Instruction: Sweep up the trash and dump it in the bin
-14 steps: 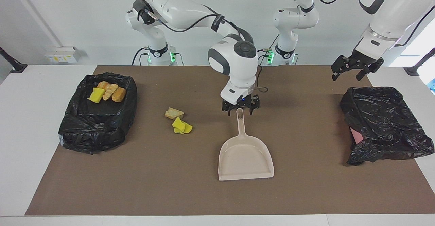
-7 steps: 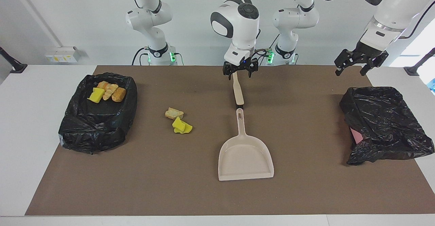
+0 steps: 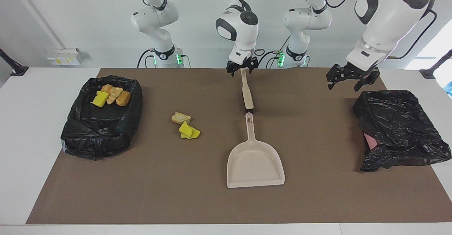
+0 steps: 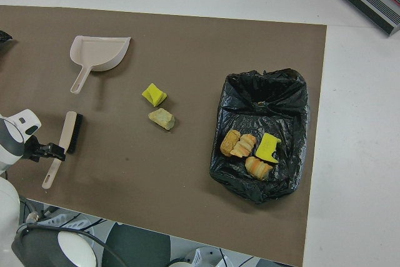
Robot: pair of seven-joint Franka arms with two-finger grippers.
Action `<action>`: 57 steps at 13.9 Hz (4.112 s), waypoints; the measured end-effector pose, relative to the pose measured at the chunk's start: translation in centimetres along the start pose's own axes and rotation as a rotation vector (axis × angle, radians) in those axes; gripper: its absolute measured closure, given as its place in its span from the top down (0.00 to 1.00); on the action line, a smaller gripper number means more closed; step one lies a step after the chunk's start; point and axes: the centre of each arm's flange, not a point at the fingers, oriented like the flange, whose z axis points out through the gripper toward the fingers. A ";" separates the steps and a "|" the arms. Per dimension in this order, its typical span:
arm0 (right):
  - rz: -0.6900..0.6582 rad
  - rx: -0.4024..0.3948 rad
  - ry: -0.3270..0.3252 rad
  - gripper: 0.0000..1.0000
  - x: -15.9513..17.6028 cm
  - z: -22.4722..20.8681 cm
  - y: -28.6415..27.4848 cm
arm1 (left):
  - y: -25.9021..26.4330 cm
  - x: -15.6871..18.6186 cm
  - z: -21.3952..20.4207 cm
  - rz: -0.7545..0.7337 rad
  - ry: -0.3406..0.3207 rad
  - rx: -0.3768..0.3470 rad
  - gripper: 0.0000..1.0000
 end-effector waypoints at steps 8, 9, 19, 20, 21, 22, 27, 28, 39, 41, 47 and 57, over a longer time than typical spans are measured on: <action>-0.016 0.015 0.010 0.63 -0.7 1.0 -0.7 | 11.6 6.2 12.8 0.097 0.001 -0.001 1.00; -0.015 0.015 0.009 0.52 -0.7 1.0 -0.7 | 12.5 6.4 13.6 0.099 0.002 0.000 1.00; 0.008 -0.037 -0.038 0.26 1.9 -1.9 3.2 | 18.7 5.8 14.6 0.020 0.028 -0.040 1.00; 0.001 -0.061 -0.056 0.26 2.4 -3.5 5.3 | 19.8 5.8 15.4 0.009 0.029 -0.044 1.00; -0.005 -0.085 -0.076 0.26 2.7 -5.3 7.8 | 21.1 5.8 16.3 -0.003 0.028 -0.045 1.00; -0.002 -0.105 -0.093 0.26 2.9 -7.2 10.5 | 22.5 5.6 17.3 -0.015 0.023 -0.045 1.00; 0.055 -0.105 -0.111 0.26 5.1 -13.5 27.5 | 27.3 5.1 22.1 -0.050 0.011 -0.041 1.00; 0.084 -0.113 -0.106 0.26 5.6 -13.7 31.0 | 27.5 5.2 22.3 -0.048 0.012 -0.038 1.00; 0.086 -0.136 -0.119 0.26 6.4 -2.5 35.5 | 24.5 7.0 19.8 0.054 0.047 0.000 0.32; 0.102 -0.129 -0.117 0.26 6.8 -1.1 34.0 | 22.2 6.7 18.0 0.177 0.009 0.014 0.32; 0.218 -0.129 -0.042 0.26 7.9 -2.2 29.3 | 17.7 3.0 16.9 0.626 -0.079 0.010 0.32; 0.271 -0.233 -0.080 0.26 4.6 -0.7 35.2 | 26.0 -6.2 17.1 1.226 -0.066 0.160 0.32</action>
